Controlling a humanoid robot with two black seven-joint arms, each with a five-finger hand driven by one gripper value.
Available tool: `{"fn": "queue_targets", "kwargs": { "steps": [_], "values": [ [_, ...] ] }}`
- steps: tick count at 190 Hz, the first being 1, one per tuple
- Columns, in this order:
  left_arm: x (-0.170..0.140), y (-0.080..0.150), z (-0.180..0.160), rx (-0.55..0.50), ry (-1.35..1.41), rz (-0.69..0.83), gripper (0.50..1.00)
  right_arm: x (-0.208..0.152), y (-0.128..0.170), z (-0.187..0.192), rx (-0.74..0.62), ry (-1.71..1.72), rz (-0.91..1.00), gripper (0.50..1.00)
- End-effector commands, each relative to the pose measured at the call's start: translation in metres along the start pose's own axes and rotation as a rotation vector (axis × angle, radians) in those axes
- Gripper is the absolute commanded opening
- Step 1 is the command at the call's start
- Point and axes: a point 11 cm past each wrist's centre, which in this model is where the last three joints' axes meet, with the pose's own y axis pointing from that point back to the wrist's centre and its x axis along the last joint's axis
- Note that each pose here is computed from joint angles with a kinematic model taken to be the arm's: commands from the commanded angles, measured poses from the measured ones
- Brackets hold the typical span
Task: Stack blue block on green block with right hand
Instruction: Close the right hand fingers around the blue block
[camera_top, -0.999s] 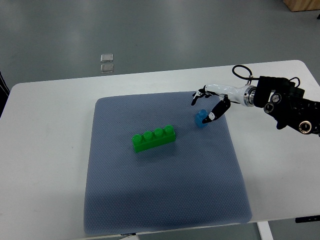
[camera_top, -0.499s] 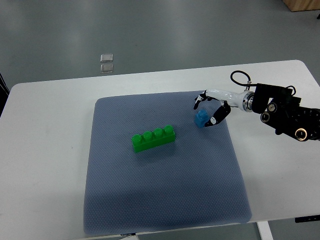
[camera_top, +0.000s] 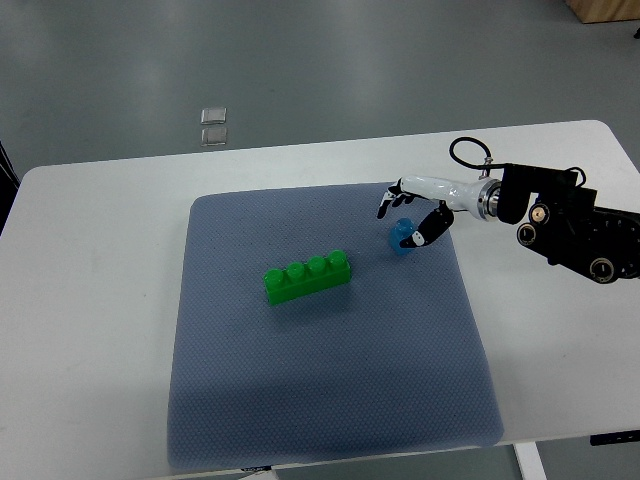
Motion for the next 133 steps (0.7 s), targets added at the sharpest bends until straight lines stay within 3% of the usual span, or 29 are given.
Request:
{"fn": "queue_targets", "kwargs": {
  "steps": [1,98,133],
  "values": [
    [-0.0002,0.0000,0.0000,0.000,0.000,0.000,1.000,0.0007,0.0016,0.0013,0.002,0.050,-0.004,0.803],
    [-0.0002,0.0000,0.0000,0.000,0.000,0.000,1.000,-0.0026,0.0048,0.0031,0.003,0.119,-0.010,0.801],
    [-0.0002,0.0000,0.0000,0.000,0.000,0.000,1.000,-0.0058,0.0041,0.0037,0.000,0.137,-0.015,0.760]
  ]
}}
